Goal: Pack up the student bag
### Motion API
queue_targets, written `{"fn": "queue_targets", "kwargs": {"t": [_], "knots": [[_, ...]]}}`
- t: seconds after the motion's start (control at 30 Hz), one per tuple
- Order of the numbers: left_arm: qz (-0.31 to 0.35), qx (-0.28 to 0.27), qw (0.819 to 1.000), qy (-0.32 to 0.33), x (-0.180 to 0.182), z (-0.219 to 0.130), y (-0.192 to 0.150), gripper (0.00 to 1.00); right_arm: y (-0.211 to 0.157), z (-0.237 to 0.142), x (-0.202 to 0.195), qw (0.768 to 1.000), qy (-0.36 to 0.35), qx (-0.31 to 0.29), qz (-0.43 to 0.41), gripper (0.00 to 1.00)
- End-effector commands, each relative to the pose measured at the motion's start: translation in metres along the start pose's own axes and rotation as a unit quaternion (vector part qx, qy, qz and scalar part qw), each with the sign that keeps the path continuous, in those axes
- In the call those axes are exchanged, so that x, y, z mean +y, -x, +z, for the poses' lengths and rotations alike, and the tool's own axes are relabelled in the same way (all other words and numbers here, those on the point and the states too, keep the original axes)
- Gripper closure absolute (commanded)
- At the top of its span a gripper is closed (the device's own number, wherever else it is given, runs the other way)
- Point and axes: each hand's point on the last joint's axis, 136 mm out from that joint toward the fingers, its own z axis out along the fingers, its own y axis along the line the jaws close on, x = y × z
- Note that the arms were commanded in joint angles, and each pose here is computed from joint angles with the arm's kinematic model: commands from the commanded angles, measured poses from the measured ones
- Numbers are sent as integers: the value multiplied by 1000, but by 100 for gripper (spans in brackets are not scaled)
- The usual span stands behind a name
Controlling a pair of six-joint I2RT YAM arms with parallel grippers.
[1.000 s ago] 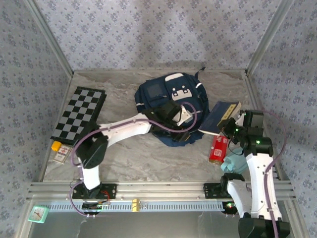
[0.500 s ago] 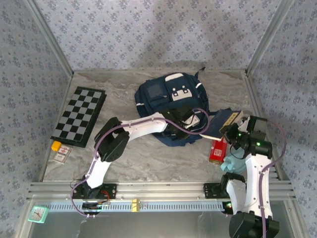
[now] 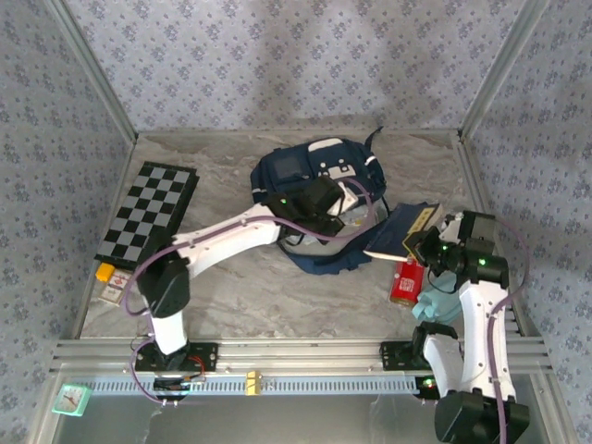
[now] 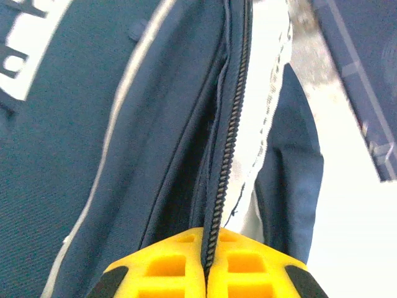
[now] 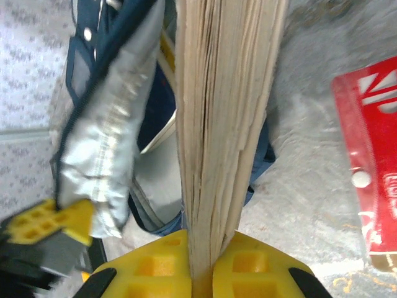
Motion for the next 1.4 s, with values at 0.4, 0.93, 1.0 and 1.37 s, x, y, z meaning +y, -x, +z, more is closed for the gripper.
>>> {"fn": "queue_targets", "kwargs": {"t": [0.4,0.93,1.0,1.37], "knots": [[-112,-164,978,62,45,-100,52,100,-46,94,103,978,152,87,-114,100],[-128,-177,973,77,52,-106,55,100,-24,185,69,983,34,64,-168,56],[-129,-176,973,79,53,-105,55,100,-28,177,64,981,13,59,-184,47],[-140,-176,972,60,50,-103,58,100,-72,138,23,972,-70,69,-215,46]]}}
